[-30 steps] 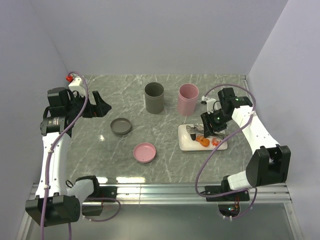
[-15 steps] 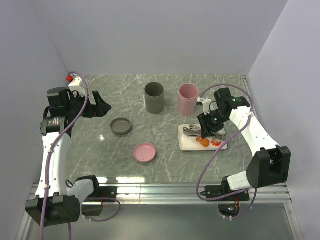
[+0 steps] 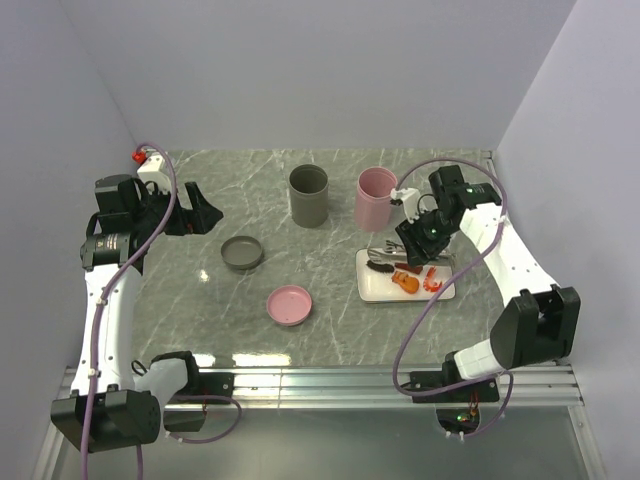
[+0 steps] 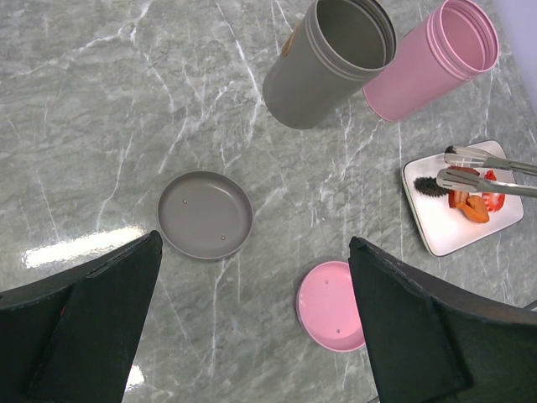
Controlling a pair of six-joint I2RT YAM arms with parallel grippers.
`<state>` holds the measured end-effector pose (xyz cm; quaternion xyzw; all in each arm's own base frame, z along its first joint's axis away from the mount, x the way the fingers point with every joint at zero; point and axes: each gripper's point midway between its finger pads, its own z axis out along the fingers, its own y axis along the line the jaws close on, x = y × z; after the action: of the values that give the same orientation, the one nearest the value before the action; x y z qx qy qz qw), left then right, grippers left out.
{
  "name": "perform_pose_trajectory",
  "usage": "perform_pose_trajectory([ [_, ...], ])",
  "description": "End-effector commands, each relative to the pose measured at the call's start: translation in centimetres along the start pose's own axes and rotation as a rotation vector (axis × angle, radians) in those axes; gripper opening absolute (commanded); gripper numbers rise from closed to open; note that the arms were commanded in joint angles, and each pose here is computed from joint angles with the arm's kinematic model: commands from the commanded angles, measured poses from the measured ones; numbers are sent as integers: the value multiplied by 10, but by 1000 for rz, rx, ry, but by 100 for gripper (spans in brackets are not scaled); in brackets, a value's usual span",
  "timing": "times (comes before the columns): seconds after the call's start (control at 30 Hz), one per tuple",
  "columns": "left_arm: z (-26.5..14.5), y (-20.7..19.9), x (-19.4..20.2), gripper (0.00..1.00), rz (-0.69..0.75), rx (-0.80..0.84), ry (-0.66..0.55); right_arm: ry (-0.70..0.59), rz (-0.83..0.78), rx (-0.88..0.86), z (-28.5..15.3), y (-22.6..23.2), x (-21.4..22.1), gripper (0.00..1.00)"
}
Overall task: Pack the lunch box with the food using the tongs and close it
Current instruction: Pick up the fake food from the plate.
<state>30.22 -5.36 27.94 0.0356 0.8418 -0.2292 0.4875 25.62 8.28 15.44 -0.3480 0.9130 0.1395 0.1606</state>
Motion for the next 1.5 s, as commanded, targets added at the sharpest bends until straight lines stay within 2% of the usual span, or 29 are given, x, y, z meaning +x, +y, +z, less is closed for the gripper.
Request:
perform_pose_trajectory([
  [0.0,2,-3,-5,99,13,24,-14,-2,-62,-25,-5,-1,-7,54],
  [0.7,6,-2,-4,100,-2,29,-3,84,-89,-27,25,-12,18,57],
  [0.8,4,-2,-5,99,3,24,-11,85,-91,-39,26,-7,21,55],
  [1.03,3,-3,-5,99,3,26,-14,41,-71,-76,13,5,13,37],
  [1.3,2,-5,-5,99,0,32,-19,-38,-59,-102,-16,23,-3,29],
  [1.47,3,-4,-8,99,-4,28,-23,-142,-72,-133,-42,36,-28,26],
])
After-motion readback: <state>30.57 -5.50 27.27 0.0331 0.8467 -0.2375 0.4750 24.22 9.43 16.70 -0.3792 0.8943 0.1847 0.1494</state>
